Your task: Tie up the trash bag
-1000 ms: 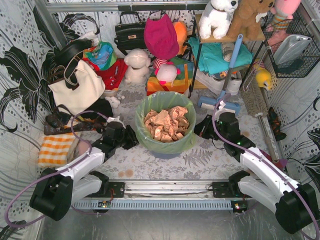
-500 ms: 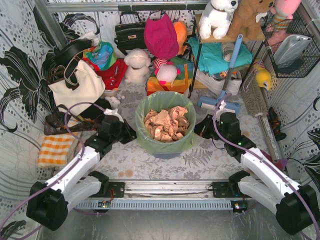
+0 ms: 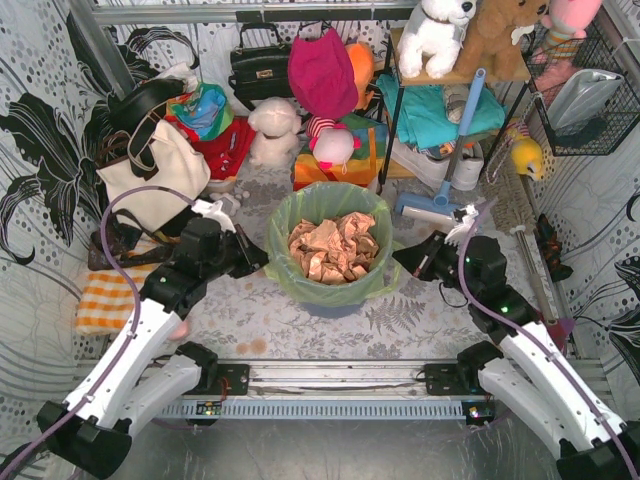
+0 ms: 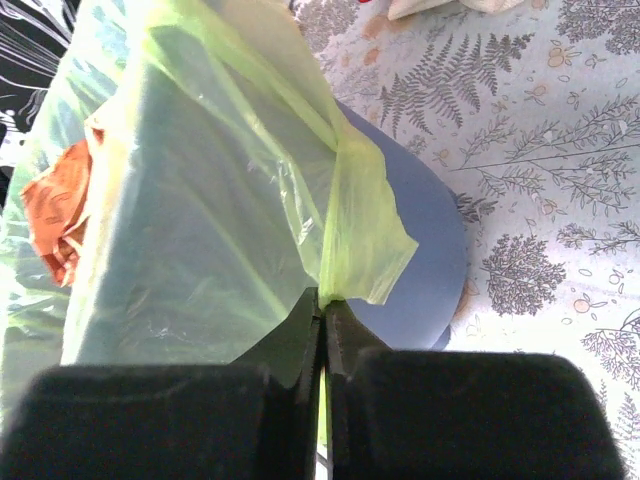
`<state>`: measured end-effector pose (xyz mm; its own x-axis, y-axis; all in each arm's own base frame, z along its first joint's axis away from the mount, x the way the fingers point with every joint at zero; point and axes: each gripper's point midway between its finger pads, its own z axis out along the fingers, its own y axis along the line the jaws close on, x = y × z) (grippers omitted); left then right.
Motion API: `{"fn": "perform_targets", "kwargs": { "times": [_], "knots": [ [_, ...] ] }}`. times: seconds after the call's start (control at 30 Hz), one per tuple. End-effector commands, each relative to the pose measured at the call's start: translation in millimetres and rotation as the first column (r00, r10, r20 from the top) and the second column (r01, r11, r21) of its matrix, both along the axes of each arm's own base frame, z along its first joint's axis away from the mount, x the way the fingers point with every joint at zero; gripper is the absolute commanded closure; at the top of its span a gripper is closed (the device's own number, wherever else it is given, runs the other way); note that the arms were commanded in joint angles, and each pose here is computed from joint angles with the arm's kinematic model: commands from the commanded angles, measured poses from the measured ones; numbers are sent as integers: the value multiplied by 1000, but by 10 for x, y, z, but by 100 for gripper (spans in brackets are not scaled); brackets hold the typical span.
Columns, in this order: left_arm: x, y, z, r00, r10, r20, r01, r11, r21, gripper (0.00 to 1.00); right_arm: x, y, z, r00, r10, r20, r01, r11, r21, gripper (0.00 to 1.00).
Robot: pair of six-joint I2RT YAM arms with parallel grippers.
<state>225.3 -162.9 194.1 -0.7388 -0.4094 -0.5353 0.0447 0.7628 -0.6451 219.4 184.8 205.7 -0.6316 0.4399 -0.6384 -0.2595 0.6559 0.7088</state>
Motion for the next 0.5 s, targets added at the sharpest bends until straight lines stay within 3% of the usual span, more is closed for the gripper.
{"fn": "perform_targets", "kwargs": {
  "times": [0.0,0.47],
  "knots": [
    [-73,13,218,999,-26,31,26,1000,1,100,-95,-65,213,999,-13,42,12,1000,18,100],
    [-101,-57,768,987,-25,161,44,992,-114,100,-239,-124,693,992,-34,124,19,993,121,100]
  ]
}}
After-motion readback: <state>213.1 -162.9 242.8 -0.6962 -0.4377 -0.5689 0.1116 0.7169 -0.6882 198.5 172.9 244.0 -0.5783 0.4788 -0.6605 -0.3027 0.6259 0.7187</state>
